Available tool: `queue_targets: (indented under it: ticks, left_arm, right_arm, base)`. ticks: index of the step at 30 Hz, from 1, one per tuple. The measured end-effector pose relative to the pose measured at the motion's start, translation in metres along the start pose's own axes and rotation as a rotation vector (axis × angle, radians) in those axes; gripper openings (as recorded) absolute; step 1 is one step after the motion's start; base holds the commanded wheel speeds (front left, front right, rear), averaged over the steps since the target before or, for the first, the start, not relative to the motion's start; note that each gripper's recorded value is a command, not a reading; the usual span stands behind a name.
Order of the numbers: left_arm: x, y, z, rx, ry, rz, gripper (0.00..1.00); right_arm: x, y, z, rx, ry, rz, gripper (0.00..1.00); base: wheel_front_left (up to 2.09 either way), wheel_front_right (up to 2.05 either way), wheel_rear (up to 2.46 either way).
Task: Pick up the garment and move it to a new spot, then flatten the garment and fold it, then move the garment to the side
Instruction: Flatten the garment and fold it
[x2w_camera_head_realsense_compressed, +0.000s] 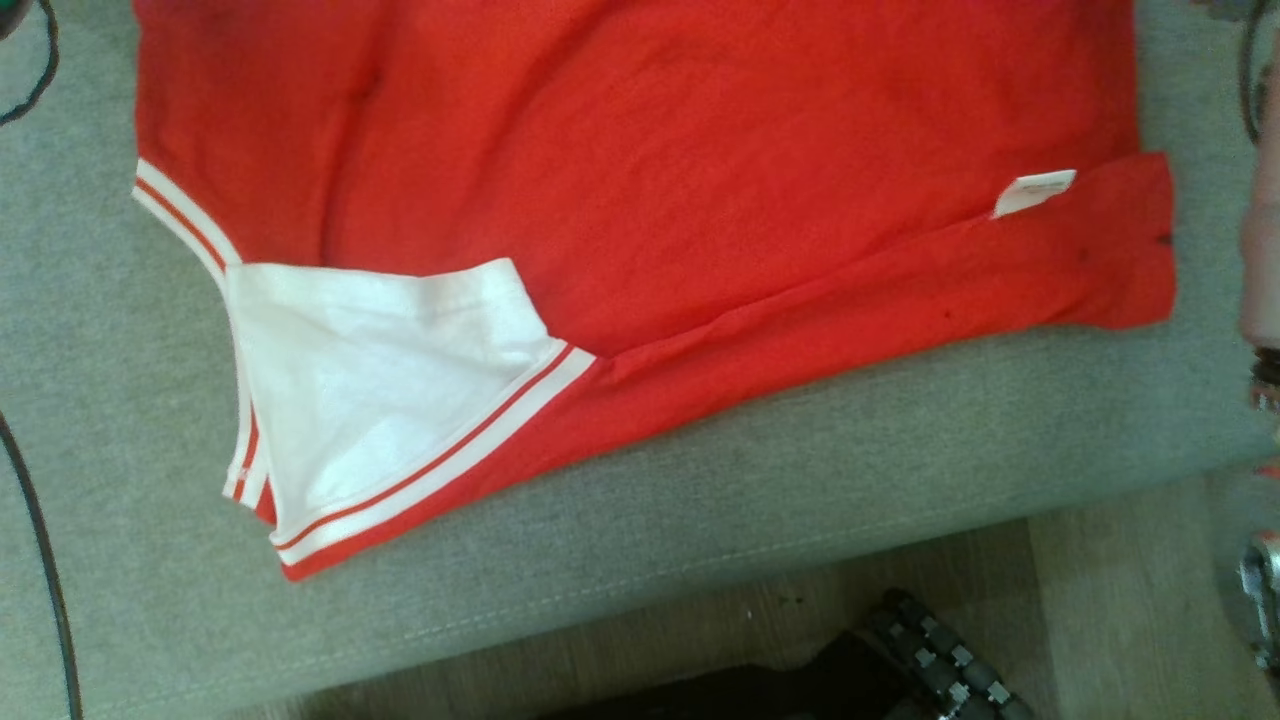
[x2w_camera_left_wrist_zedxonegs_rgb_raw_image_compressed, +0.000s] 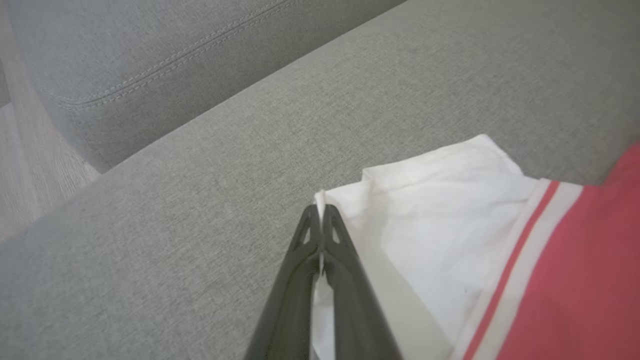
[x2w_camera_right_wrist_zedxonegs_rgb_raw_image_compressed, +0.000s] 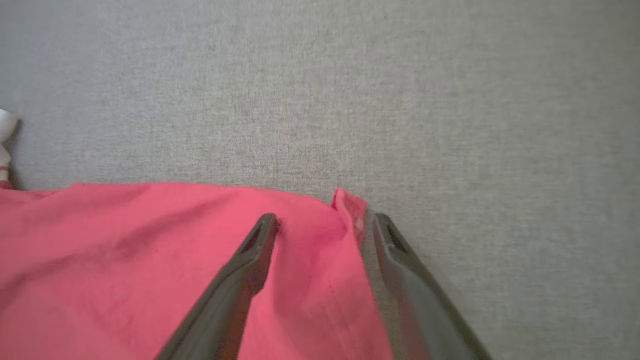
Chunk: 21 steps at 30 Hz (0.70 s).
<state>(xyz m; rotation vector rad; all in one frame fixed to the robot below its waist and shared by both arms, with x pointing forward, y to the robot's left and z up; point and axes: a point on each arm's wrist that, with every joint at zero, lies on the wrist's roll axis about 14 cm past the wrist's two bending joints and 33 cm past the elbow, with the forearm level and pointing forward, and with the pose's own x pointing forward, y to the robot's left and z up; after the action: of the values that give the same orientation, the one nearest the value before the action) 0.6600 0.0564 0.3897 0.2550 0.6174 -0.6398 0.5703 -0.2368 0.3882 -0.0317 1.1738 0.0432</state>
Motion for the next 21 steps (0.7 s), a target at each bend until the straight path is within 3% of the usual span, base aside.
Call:
queue_targets:
  ticks: [1, 3, 4, 7, 21]
  left_arm:
    - [0.000, 0.001, -0.001, 0.000, 0.001, 0.000, 0.00]
    - [0.001, 0.001, -0.006, 0.002, 0.011, -0.001, 0.00]
    - [0.001, 0.001, -0.008, 0.002, 0.015, -0.002, 0.00]
    - [0.001, 0.003, -0.009, 0.004, 0.007, 0.000, 0.00]
    - [-0.024, 0.040, 0.039, 0.007, -0.242, 0.099, 0.00]
  right_arm:
    - [0.004, 0.002, -0.002, 0.000, 0.024, -0.003, 0.57]
    - [0.010, 0.003, -0.008, 0.001, 0.074, -0.015, 0.38]
    - [0.013, 0.002, -0.011, 0.007, 0.098, -0.020, 0.00]
    - [0.016, -0.002, -0.014, 0.042, 0.115, -0.027, 0.00]
    - [0.008, 0.014, 0.046, 0.243, -0.249, 0.133, 0.00]
  base:
    - [0.00, 0.00, 0.00]
    - [0.00, 0.00, 0.00]
    - [0.00, 0.00, 0.00]
    - [0.00, 0.00, 0.00]
    - [0.00, 0.00, 0.00]
